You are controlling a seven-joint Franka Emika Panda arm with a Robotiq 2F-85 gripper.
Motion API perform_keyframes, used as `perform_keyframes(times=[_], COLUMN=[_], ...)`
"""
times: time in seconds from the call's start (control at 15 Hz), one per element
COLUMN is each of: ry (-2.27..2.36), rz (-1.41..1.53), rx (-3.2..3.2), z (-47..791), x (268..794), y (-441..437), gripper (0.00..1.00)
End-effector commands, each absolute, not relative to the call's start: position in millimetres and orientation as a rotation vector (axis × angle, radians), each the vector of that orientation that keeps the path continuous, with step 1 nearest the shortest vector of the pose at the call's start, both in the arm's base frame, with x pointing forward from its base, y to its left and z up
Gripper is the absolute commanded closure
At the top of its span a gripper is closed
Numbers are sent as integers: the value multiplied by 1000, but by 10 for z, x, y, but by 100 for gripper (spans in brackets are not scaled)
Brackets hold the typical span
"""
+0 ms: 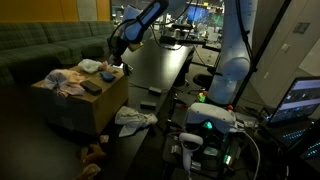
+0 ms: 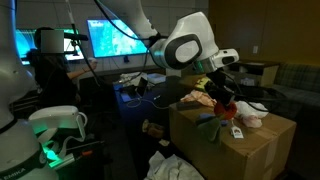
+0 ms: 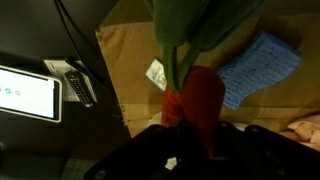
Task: Pick up all the objects that are on the box and put them on the table, then pick up the objects that are on the table and put them on the box
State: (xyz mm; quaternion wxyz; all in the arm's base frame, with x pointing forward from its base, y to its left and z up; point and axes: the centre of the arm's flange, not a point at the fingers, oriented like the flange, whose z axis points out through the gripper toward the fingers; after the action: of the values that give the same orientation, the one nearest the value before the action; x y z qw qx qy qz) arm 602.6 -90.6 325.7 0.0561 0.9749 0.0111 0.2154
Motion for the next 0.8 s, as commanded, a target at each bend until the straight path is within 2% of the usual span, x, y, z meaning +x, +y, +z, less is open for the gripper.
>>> perform_keyframes(times=[0.0,0.73], ry=[-11,-83], rz=[743,748], rx=[2931,2873], z=[3078,2561], x=[6301,6542], y=[-892,-1228], gripper=[96,96])
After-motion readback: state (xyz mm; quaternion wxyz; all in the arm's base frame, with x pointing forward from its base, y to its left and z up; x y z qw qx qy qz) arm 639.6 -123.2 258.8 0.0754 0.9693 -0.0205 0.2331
